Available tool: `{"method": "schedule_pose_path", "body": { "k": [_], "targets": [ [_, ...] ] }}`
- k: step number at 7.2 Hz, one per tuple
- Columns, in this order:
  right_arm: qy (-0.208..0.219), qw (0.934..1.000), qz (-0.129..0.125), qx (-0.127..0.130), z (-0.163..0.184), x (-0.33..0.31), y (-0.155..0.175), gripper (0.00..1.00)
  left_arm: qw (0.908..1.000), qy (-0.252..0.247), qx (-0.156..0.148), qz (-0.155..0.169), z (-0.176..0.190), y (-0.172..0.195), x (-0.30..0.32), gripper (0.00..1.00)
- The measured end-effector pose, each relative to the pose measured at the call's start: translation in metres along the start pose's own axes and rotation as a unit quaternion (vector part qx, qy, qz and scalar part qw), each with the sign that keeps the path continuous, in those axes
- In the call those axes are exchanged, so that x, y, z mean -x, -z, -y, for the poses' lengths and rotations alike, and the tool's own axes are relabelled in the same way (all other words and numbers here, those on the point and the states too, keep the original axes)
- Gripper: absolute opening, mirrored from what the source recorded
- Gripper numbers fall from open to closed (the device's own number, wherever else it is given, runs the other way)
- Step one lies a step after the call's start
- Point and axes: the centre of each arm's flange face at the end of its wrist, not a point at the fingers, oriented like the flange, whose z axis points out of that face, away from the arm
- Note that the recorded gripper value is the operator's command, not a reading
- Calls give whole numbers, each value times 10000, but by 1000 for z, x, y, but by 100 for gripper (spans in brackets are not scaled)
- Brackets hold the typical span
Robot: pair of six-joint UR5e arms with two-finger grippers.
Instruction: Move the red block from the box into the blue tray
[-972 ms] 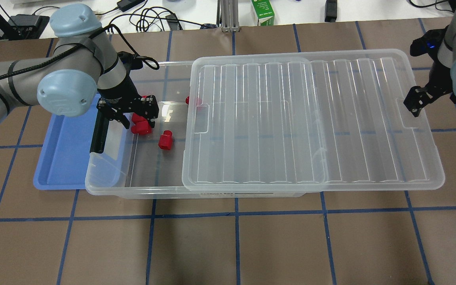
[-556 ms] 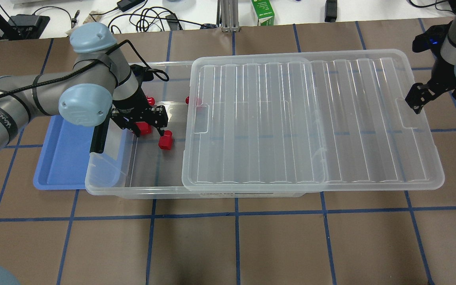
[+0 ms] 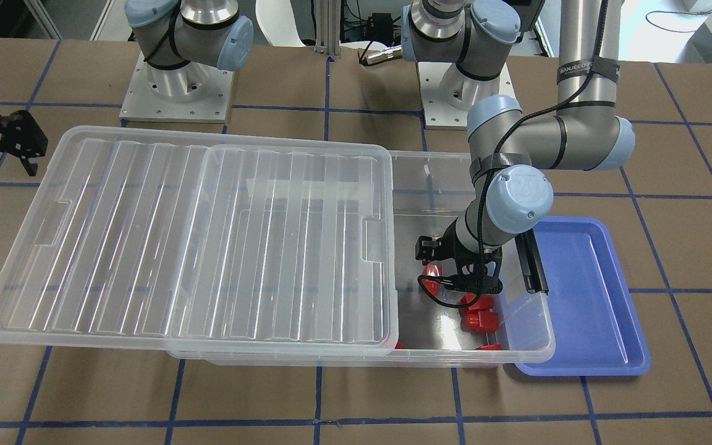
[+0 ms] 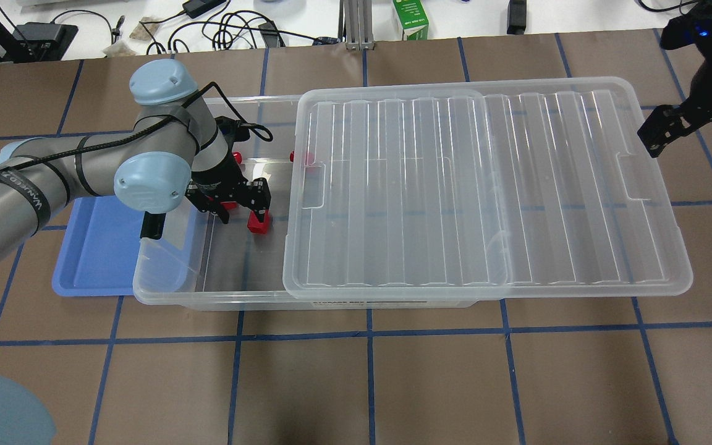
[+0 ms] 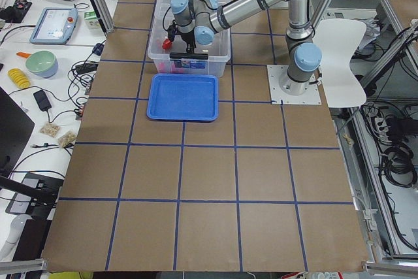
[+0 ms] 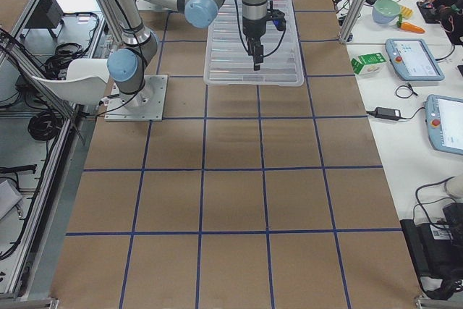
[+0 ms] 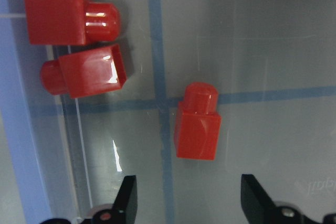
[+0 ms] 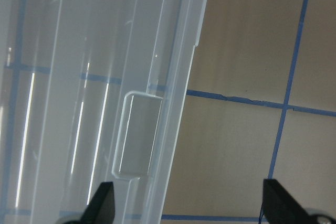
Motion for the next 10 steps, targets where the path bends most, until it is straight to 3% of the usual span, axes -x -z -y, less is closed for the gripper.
{"method": "schedule_pose_path", "body": {
  "k": [2, 6, 7, 8, 10],
  "targets": [
    [-235, 9994, 234, 64, -9, 2, 49, 100, 10000, -4, 18, -10, 4, -11, 0, 74],
    [-726, 9965, 408, 87, 2, 61, 73, 100, 9997, -13, 71, -243, 9, -30, -4, 72],
    [-892, 9941, 609, 29, 6, 86, 77, 100, 9997, -15, 87, -241, 8, -33, -4, 19],
    [-1070, 9908, 827, -4, 7, 102, 79, 100, 9997, -17, 91, -233, 8, -35, -3, 0],
    [-1184, 9884, 955, 14, 8, 112, 79, 100, 9997, -13, 84, -221, 9, -34, -2, 0]
  ]
}}
